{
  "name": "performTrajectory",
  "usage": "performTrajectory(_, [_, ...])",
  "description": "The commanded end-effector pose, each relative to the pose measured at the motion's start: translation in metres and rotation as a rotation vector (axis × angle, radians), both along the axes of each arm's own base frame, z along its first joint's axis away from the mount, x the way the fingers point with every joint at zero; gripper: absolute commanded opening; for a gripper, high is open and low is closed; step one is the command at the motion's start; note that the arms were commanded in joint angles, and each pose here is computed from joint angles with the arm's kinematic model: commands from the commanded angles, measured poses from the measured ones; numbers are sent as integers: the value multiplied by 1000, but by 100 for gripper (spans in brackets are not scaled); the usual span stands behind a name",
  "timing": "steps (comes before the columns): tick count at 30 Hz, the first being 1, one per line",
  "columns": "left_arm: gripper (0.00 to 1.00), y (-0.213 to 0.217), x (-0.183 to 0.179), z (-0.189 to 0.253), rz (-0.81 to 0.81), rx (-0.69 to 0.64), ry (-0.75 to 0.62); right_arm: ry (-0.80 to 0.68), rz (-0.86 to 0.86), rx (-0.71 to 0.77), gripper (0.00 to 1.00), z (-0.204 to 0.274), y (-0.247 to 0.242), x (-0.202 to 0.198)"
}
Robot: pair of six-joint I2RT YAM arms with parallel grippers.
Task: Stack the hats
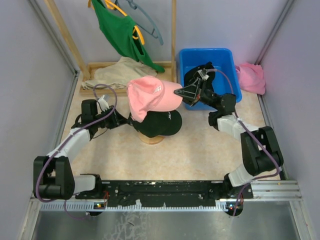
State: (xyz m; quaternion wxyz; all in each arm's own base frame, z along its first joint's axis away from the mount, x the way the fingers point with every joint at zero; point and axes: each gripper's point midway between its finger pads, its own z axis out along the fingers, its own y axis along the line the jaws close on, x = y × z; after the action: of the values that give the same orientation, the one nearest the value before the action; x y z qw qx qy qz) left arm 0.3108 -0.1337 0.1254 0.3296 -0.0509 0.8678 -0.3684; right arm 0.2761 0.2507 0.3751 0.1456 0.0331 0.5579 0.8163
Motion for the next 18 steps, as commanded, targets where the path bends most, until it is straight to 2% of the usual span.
performTrajectory(1, [33,2,2,-1,17,10,-26,-73,-20,50,0,5,5,-5])
performTrajectory(8, [33,-1,1,-2,14,-14,-25,-23,34,129,0,-6,24,-9])
performTrajectory(18, [32,-5,0,4,12,-53,-24,6,20,130,0,-44,45,13])
